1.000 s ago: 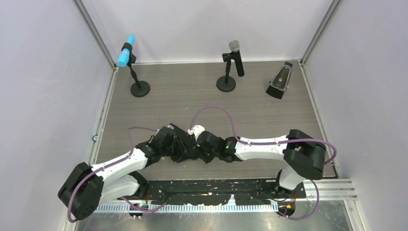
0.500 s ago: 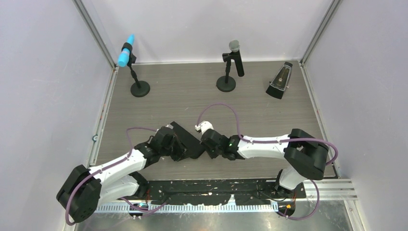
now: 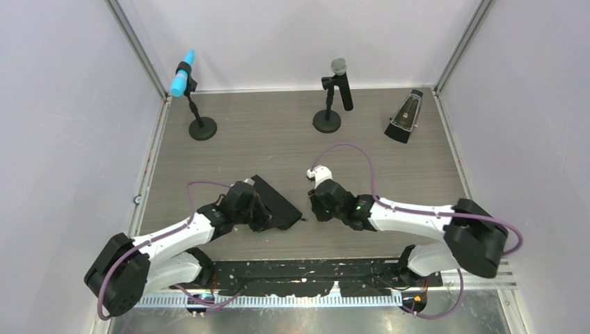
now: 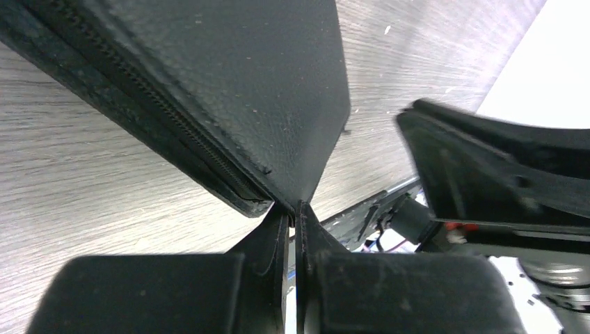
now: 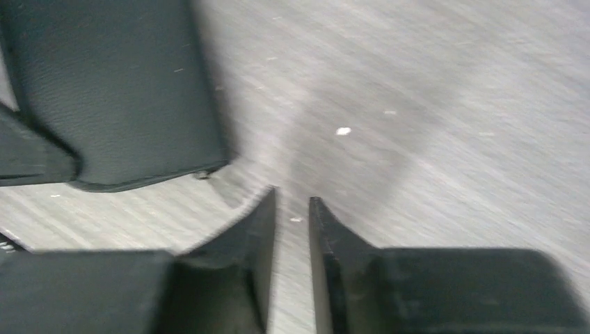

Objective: Sort the hair-cutting tools
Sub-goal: Zip the hairdressing tool bag at the center of the board, then reset both arms

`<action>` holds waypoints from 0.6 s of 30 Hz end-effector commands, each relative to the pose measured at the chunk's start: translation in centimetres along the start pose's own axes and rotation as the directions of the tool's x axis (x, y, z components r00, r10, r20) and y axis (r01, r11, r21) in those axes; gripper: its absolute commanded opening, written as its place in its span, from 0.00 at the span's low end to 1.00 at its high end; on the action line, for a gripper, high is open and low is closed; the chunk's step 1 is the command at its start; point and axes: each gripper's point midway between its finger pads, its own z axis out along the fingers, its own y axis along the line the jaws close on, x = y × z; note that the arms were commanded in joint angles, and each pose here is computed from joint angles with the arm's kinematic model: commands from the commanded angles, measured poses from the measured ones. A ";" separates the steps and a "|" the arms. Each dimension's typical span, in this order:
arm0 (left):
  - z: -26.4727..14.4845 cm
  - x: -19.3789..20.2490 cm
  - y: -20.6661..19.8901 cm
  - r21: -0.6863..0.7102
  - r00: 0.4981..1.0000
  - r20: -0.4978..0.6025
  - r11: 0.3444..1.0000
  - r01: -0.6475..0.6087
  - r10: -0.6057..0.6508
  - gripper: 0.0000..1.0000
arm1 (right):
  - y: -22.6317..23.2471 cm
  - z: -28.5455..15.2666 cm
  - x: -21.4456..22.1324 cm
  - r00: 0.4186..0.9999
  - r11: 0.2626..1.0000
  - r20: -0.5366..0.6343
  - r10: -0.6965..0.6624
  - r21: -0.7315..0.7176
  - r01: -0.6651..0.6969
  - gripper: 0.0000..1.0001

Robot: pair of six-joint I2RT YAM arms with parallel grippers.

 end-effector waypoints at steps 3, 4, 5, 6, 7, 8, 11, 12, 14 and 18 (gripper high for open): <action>-0.1 1.4 -2.8 0.043 0.986 -0.042 0.986 -0.160 0.162 0.00 | -4.1 -5.0 -4.6 0.976 0.991 0.219 0.005 0.127 -0.034 0.49; 0.0 1.7 -3.2 0.052 0.981 -0.049 0.981 -0.185 0.187 0.00 | -4.7 -6.4 -5.4 0.964 0.989 0.267 0.012 0.142 -0.052 0.56; 0.0 2.0 -3.6 0.060 0.975 -0.060 0.976 -0.209 0.213 0.00 | -5.1 -7.2 -5.7 0.957 0.987 0.290 0.008 0.154 -0.055 0.59; 0.0 2.3 -3.9 0.067 0.970 -0.071 0.972 -0.227 0.232 0.00 | -5.9 -8.7 -6.4 0.940 0.982 0.341 0.016 0.171 -0.079 0.68; 0.1 2.5 -3.9 0.070 0.966 -0.081 0.968 -0.240 0.246 0.02 | -6.8 -9.5 -6.6 0.933 0.975 0.360 0.010 0.203 -0.089 0.76; 0.1 2.6 -3.9 0.072 0.963 -0.084 0.966 -0.250 0.255 0.10 | -7.1 -11.1 -7.3 0.911 0.974 0.411 0.021 0.196 -0.111 0.79; -0.3 2.0 -3.6 0.051 0.956 -0.047 0.956 -0.288 0.291 0.40 | -9.1 -14.3 -7.8 0.875 0.956 0.484 0.019 0.247 -0.158 1.00; -0.8 1.5 -3.3 0.028 0.949 -0.021 0.949 -0.315 0.315 0.52 | -9.5 -16.0 -8.4 0.848 0.954 0.529 0.032 0.237 -0.184 0.98; -2.1 0.0 -2.7 -0.039 0.927 0.050 0.929 -0.369 0.371 0.86 | -10.8 -18.5 -8.7 0.818 0.937 0.574 0.035 0.265 -0.226 0.96; -6.5 -3.7 -1.8 -0.208 0.843 0.206 0.864 -0.458 0.496 1.00 | -13.6 -23.2 -8.6 0.758 0.893 0.651 0.039 0.318 -0.319 0.96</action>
